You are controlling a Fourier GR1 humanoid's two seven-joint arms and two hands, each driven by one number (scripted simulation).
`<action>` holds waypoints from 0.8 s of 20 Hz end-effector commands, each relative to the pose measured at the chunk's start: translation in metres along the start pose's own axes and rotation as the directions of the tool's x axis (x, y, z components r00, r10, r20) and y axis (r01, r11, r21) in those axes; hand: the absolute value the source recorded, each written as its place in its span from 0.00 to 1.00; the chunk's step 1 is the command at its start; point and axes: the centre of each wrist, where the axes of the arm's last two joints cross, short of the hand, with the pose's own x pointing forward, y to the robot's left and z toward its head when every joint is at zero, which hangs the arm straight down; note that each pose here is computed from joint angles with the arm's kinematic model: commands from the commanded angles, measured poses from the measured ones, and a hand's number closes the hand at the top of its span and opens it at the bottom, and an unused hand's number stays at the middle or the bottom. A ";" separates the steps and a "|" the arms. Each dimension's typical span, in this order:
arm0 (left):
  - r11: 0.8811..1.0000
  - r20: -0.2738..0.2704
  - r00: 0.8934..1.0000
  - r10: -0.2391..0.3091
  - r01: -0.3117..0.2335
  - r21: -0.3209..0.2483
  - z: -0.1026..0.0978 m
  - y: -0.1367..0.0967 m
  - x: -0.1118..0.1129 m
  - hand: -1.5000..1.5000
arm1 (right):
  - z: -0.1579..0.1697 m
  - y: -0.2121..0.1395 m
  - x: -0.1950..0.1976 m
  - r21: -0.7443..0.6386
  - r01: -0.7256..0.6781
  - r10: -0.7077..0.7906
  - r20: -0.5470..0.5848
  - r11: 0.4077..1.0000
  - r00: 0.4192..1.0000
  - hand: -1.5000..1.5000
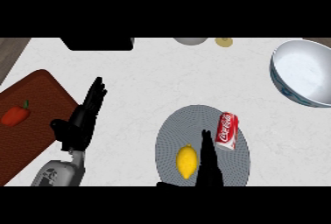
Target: Pick the lemon from the placemat and place it in the bowl
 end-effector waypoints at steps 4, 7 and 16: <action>1.000 -0.011 1.000 0.005 -0.005 -0.005 -0.012 -0.003 0.005 0.50 | 0.000 0.013 -0.015 -0.016 -0.103 0.101 -0.079 0.995 0.992 0.00; 1.000 0.013 1.000 -0.002 0.002 0.008 0.001 0.000 -0.006 0.50 | -0.022 0.015 -0.020 0.014 -0.068 0.069 -0.085 0.998 0.994 0.00; 1.000 -0.013 1.000 0.016 -0.016 0.001 0.018 0.009 0.008 0.50 | -0.012 0.033 -0.025 0.131 -0.261 0.253 0.074 0.956 0.965 1.00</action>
